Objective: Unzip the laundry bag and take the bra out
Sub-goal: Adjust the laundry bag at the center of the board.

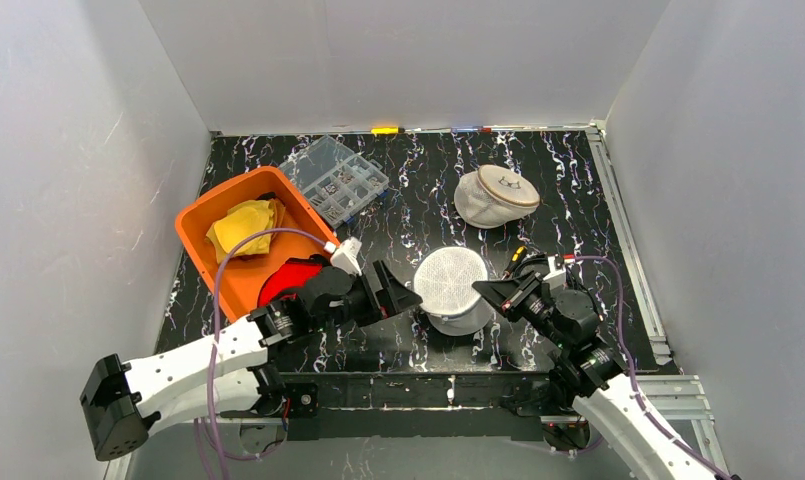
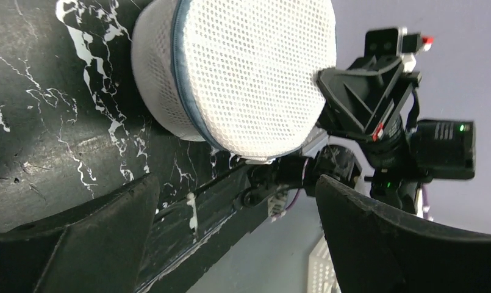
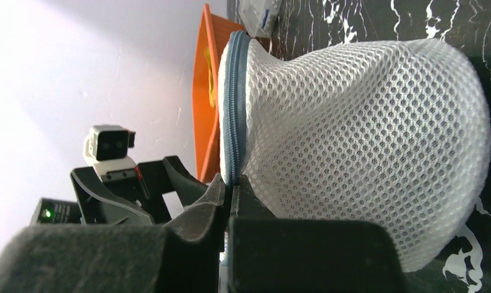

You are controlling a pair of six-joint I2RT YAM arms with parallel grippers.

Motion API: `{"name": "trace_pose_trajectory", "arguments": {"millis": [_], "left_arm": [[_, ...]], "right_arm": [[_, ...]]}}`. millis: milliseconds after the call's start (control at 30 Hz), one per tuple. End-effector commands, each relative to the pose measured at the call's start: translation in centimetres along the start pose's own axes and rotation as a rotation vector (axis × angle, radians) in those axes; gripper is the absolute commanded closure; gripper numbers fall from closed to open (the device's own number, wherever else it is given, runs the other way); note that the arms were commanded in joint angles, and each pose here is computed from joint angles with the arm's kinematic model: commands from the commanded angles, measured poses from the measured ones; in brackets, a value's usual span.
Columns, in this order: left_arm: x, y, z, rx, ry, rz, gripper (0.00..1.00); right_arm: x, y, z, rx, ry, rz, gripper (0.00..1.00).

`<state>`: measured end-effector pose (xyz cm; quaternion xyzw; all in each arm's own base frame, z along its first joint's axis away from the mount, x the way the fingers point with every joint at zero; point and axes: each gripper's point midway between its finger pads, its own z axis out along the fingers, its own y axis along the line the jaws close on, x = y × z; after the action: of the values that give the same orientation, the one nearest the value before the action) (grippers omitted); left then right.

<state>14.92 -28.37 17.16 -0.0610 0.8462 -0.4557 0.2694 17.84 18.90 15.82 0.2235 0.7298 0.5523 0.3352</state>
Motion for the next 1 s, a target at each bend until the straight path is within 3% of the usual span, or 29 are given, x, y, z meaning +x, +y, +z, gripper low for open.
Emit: {"name": "trace_pose_trajectory", "arguments": {"millis": [0,267,600,967], "left_arm": [[-2.5,0.9,-0.3,-0.078,-0.184,-0.105,0.01],[-3.7,1.8,-1.6,-0.108,-0.268,-0.14,0.02],[-2.6,0.5,0.7,-0.059,-0.223,-0.165,0.03],[-0.5,0.8,3.5,-0.117,-0.135,-0.2,0.1]], "right_arm": [[-2.6,3.4,0.1,-0.097,-0.121,0.036,0.99],[-4.2,6.9,0.5,-0.169,-0.172,0.011,0.99],[-3.2,3.1,0.9,-0.109,-0.172,0.016,0.99],[-2.5,1.7,0.0,-0.057,-0.148,-0.002,0.99]]}}
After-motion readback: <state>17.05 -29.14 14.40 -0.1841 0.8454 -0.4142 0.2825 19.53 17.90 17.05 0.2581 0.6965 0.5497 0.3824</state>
